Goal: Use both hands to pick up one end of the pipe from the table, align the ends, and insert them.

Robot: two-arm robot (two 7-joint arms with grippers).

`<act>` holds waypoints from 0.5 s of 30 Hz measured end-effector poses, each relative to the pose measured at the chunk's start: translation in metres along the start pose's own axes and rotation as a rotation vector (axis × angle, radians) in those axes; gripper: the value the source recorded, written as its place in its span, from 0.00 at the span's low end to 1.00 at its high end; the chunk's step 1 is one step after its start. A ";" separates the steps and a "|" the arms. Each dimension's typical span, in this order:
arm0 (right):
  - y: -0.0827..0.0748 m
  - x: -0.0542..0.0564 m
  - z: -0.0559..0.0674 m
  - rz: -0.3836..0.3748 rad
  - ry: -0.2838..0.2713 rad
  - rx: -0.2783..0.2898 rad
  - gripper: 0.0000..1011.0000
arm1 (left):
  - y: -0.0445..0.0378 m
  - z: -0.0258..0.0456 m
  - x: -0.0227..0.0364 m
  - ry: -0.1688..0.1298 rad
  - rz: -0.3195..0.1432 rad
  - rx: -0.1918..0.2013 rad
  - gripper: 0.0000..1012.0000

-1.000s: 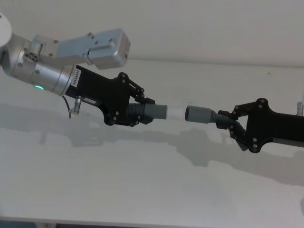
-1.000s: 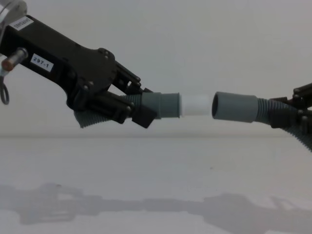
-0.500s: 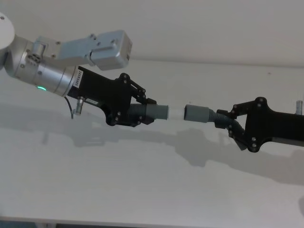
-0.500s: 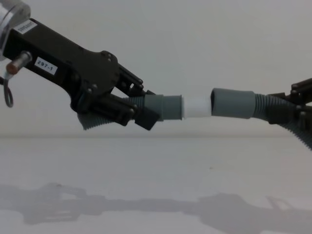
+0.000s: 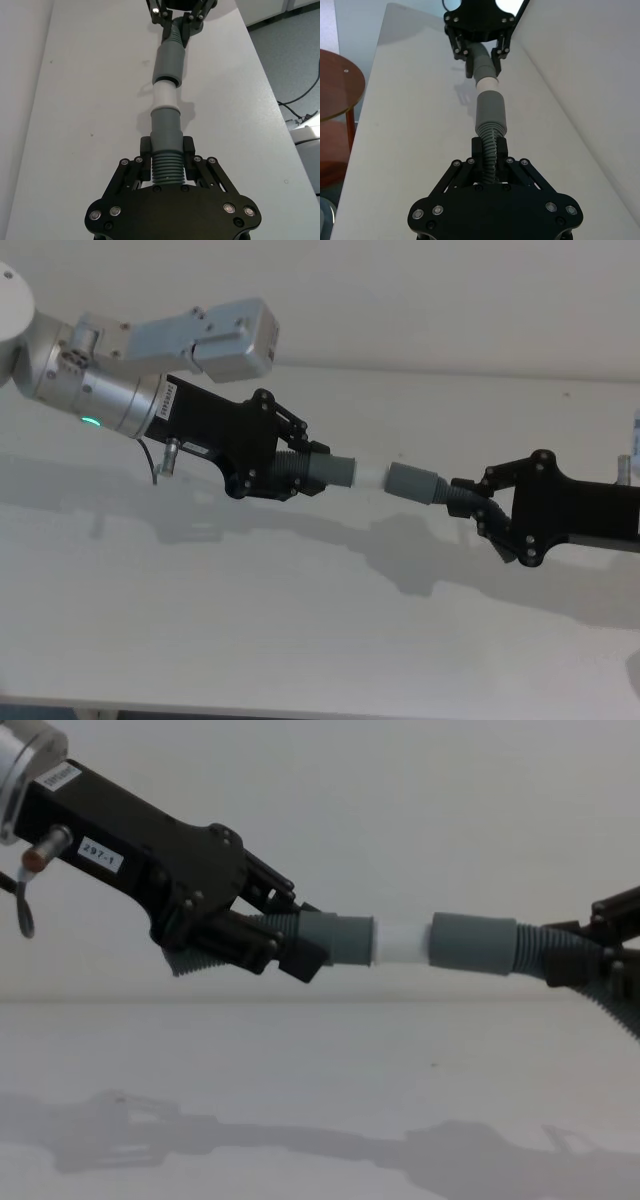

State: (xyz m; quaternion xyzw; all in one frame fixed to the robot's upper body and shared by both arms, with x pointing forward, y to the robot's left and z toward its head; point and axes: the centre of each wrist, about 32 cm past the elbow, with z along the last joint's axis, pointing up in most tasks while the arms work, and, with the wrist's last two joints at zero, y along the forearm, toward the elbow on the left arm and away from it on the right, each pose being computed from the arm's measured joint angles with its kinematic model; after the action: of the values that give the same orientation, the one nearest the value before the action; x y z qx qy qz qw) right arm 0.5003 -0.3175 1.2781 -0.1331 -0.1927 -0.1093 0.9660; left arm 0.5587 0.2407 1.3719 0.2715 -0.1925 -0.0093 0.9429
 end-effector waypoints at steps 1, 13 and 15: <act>0.000 0.000 0.000 0.002 -0.003 -0.002 0.15 | 0.0000 0.0000 0.0003 -0.001 0.000 0.000 0.35; 0.001 0.000 -0.002 0.021 -0.023 -0.021 0.15 | -0.0003 0.0006 0.0036 -0.014 -0.015 -0.008 0.35; 0.001 0.000 -0.003 0.022 -0.024 -0.022 0.15 | -0.0006 0.0009 0.0038 -0.017 -0.018 -0.010 0.35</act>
State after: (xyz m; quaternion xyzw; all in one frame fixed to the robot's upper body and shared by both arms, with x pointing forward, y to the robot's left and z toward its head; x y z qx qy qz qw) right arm 0.5014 -0.3169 1.2754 -0.1473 -0.2014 -0.0991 0.9633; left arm 0.5619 0.2393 1.3736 0.2687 -0.1979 -0.0209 0.9425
